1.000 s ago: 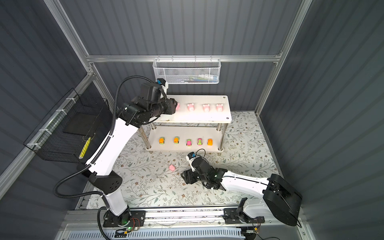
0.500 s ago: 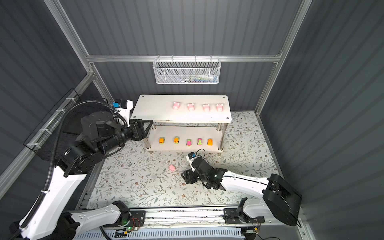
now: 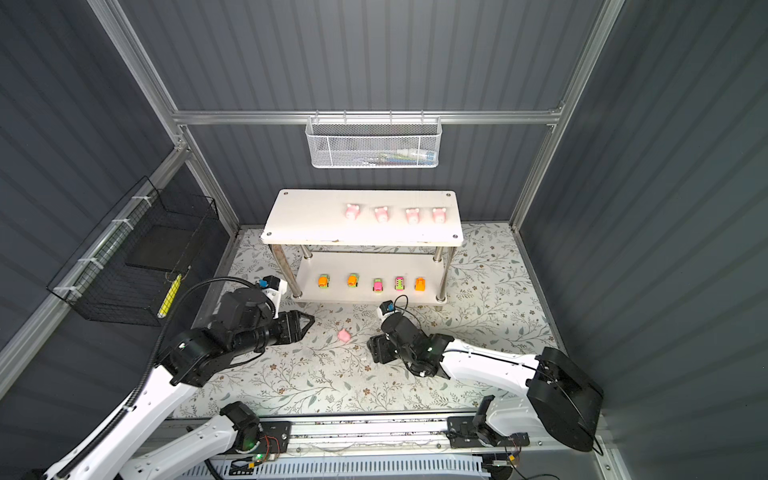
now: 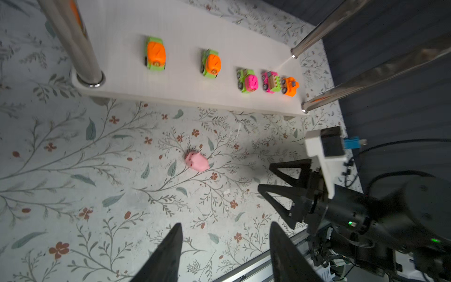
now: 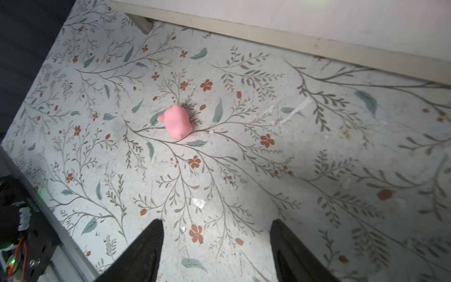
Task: Place and organize the plastic toys onto the shelf
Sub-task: 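Draw the left gripper back down toward the last pink pig on the table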
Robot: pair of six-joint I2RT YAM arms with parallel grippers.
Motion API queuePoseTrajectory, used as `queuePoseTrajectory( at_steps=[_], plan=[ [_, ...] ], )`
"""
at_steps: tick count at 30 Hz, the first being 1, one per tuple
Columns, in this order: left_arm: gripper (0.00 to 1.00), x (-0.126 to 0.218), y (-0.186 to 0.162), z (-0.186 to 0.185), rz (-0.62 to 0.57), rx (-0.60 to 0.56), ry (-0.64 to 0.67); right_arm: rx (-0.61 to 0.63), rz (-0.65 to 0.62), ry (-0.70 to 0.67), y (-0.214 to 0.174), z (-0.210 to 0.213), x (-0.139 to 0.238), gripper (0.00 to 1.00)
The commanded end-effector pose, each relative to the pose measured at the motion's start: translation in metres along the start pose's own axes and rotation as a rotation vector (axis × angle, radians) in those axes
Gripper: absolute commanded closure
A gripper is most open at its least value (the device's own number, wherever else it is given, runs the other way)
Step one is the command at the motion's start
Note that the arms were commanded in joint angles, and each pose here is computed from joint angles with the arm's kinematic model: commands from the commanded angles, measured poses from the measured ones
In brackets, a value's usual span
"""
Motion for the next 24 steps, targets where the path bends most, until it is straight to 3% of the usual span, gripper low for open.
queuePoseTrajectory(
  at_steps=[1,7,13,24],
  plan=[
    [0.43,-0.019,-0.005,0.000,0.061,0.091,-0.007,-0.041,-0.042,-0.113,0.002,-0.009,0.008,0.29],
    [0.42,-0.079,-0.021,0.007,0.161,0.217,0.016,-0.079,-0.069,-0.173,-0.003,-0.021,0.011,0.29],
    [0.41,-0.128,-0.025,-0.004,0.215,0.237,0.049,-0.089,-0.083,-0.172,-0.006,-0.025,0.013,0.28],
    [0.42,-0.170,-0.026,-0.009,0.254,0.315,0.158,-0.122,-0.099,-0.171,-0.015,-0.039,0.014,0.28]
  ],
)
Point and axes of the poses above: each gripper's point midway between its finger pads, its own x axis back along the fingers, its own z axis along the line the jaws close on, y = z × x, the point moved 10 cm from there along x, back along the fingers, and after that the axes turned 9 degrees about -x, right-handed, at the moved point
